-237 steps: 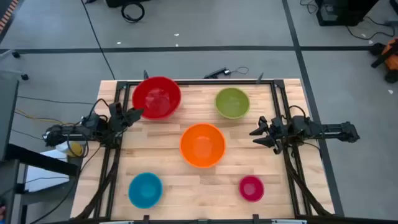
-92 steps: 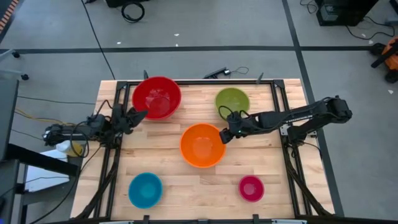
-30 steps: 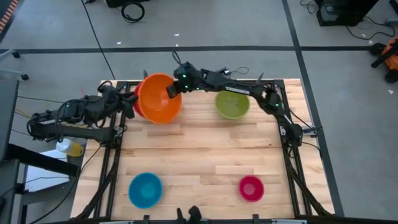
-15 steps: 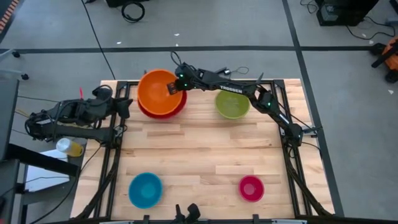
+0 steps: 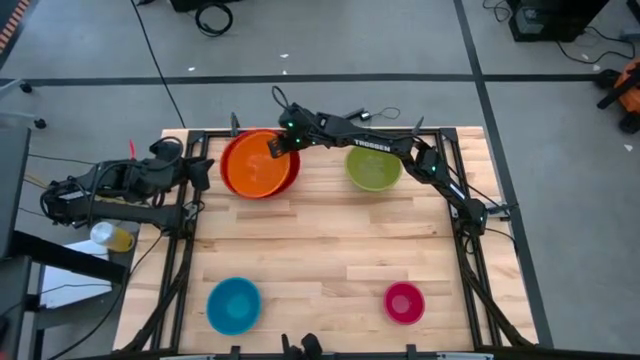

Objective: Nest bowls inside each other
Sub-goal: Stack the orange bowl on the red bowl, then stack the green bowl on the orange bowl

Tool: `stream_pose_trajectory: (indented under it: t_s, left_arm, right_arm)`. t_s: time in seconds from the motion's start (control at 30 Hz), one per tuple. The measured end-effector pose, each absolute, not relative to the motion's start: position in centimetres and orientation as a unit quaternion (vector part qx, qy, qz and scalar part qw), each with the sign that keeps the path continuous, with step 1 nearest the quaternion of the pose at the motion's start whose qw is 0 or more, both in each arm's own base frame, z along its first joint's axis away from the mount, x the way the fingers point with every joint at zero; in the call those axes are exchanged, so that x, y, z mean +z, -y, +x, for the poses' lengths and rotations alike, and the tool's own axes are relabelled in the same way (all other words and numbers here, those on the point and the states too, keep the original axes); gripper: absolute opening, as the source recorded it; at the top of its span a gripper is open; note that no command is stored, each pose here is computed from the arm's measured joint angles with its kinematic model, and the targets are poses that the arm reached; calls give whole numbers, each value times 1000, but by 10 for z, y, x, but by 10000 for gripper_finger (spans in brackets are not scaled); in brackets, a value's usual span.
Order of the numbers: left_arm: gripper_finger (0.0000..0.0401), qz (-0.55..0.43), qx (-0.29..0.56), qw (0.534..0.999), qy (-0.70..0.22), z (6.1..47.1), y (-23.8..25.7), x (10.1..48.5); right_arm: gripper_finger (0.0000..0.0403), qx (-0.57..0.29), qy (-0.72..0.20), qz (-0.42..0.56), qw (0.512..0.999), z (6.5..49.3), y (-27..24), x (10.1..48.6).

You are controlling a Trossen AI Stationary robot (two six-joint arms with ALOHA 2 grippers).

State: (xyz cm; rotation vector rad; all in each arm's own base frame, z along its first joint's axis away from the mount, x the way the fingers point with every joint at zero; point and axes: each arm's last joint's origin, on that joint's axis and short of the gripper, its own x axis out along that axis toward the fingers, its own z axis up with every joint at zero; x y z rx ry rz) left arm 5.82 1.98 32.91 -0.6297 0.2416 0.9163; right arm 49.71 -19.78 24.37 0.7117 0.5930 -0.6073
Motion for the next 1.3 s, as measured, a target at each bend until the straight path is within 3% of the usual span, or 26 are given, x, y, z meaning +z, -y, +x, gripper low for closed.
stream_pose_trajectory:
  t_s: [0.17, 0.33, 0.5, 0.63, 1.0, 1.3]
  left_arm:
    - [183, -306, 423, 844, -124, 58, -19, 328]
    - [183, -315, 409, 845, -136, 59, -18, 327]
    - [183, -317, 405, 846, -143, 61, -18, 327]
    - [183, -315, 402, 845, -156, 66, -17, 325]
    - [183, -293, 396, 841, -223, 102, -9, 316]
    - [183, -273, 407, 833, -255, 136, -6, 305]
  right_arm:
    - [199, -276, -273, 345, 855, 491, 195, 261]
    - [209, -283, -322, 292, 855, 464, 182, 299]
    - [208, -348, -446, 194, 802, 425, 166, 314]
    - [208, -374, -508, 176, 756, 401, 160, 303]
    - [208, -408, -491, 264, 723, 311, 134, 277]
    - [208, -494, -468, 349, 644, 226, 143, 255]
